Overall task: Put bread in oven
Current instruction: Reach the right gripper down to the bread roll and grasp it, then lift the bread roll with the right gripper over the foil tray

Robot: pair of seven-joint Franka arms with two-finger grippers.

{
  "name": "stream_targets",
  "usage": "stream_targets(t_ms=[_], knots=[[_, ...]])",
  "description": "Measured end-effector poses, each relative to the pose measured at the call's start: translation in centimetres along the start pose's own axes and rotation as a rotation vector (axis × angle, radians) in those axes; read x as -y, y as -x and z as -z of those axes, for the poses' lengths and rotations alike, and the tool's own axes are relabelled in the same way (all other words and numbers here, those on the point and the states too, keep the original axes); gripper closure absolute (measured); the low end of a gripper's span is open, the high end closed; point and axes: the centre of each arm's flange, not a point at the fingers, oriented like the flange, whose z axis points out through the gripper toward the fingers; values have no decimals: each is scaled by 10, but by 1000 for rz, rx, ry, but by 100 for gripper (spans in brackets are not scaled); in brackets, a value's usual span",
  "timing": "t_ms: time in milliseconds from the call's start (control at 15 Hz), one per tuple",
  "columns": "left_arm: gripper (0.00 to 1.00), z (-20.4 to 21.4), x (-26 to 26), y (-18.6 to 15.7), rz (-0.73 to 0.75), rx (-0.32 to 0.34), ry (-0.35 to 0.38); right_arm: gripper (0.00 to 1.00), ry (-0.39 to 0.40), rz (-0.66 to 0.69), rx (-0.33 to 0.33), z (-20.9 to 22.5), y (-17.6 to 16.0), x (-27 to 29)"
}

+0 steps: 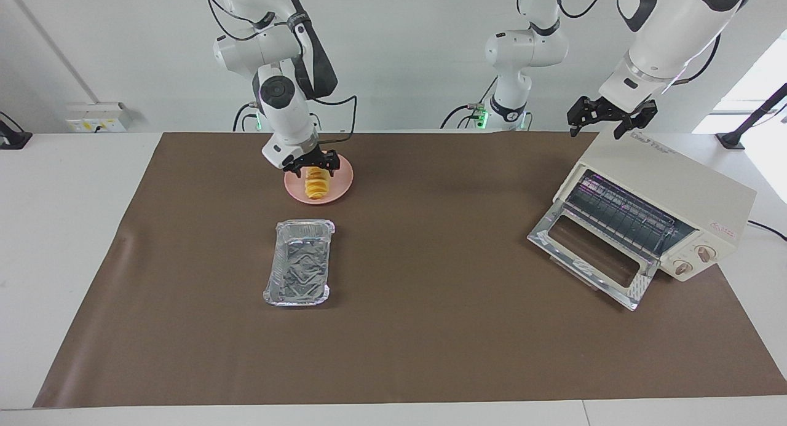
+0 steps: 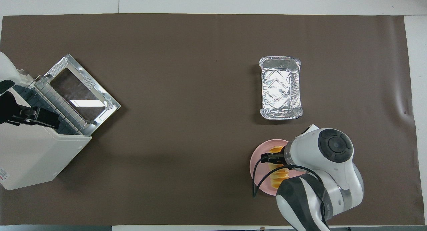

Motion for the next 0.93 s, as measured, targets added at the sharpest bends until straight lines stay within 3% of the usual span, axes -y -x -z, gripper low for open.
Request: stream_targets(t_ms=[200, 267, 400, 800, 933], knots=[[0, 0, 0, 0, 0, 0, 0, 6, -3, -11, -12, -19, 5, -6], [0, 0, 0, 0, 0, 0, 0, 15, -1, -13, -8, -21, 6, -8], [0, 0, 0, 0, 0, 0, 0, 19, -1, -15, -6, -22, 7, -9], [0, 0, 0, 0, 0, 0, 0, 80, -9, -18, -20, -15, 6, -10], [0, 0, 0, 0, 0, 0, 0, 85, -12, -20, -7, 0, 6, -9]])
